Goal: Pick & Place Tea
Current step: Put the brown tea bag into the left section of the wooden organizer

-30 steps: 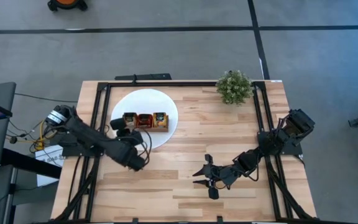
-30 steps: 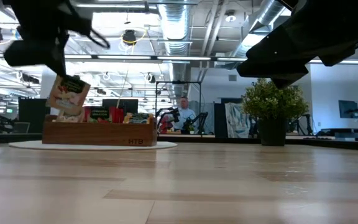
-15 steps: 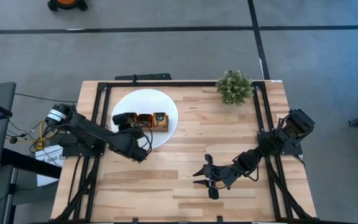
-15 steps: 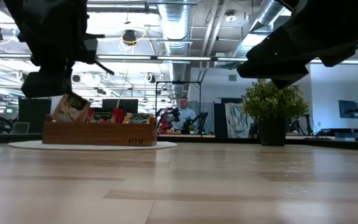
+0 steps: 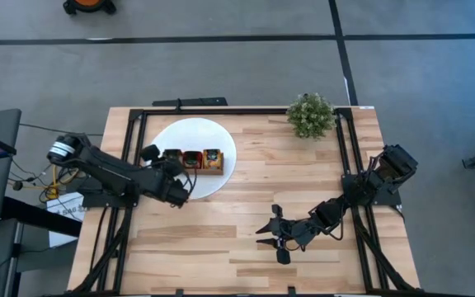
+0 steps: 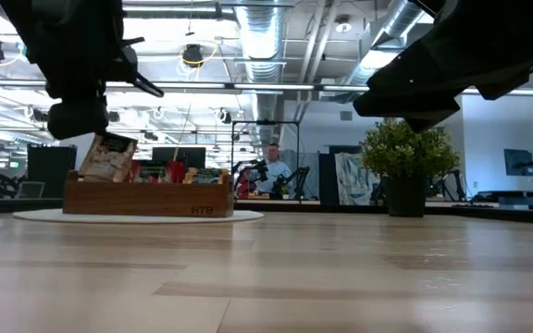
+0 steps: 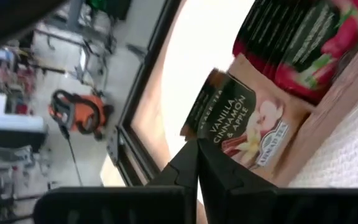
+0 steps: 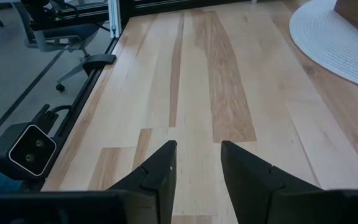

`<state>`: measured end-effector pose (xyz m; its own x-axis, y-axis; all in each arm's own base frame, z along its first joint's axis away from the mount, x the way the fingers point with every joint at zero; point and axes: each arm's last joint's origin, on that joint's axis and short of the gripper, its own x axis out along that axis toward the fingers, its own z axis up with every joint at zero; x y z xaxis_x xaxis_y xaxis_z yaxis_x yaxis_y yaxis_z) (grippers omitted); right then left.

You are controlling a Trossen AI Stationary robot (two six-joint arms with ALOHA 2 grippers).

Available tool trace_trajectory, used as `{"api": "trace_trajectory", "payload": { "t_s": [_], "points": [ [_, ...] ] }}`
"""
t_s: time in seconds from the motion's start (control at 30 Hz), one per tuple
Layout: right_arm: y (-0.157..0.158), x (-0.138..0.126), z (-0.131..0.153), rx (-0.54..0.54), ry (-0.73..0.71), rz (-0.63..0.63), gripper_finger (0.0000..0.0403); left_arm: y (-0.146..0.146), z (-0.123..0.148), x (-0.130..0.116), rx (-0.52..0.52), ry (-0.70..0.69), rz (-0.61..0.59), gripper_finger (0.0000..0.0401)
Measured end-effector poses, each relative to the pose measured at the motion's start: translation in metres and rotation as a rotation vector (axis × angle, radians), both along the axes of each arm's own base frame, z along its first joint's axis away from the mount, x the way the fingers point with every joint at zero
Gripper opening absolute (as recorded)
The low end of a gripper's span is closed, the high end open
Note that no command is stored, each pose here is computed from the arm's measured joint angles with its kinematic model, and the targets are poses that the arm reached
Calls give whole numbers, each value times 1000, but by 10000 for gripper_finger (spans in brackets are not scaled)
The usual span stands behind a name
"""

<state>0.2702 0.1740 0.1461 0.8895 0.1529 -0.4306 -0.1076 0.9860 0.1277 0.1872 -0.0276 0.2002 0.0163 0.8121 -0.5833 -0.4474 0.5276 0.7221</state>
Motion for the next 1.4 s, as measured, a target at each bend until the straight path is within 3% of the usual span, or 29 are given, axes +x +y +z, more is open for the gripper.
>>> {"api": "trace_trajectory", "payload": {
  "t_s": [0.17,0.4,0.53,0.7,0.83,1.0,1.23,1.4],
  "points": [
    [0,0,0,0,1,0,118,9,4,-1,-25,-27,45,13],
    [2,-2,-1,-2,6,11,118,19,5,-1,-34,-33,92,78],
    [2,-2,-1,-6,12,12,118,18,5,-1,-31,-29,87,93],
    [2,-2,-1,-8,14,12,118,17,7,-3,3,-45,92,75],
    [2,-2,-1,-8,14,11,118,27,9,-4,49,-87,171,23],
    [2,-2,-1,-7,14,11,118,44,11,-6,121,-371,361,1],
    [2,-2,-2,-9,16,11,118,59,-6,-3,-82,-358,446,0],
    [2,-2,-2,-8,16,11,118,62,-15,-6,-159,-341,493,0]
  ]
}}
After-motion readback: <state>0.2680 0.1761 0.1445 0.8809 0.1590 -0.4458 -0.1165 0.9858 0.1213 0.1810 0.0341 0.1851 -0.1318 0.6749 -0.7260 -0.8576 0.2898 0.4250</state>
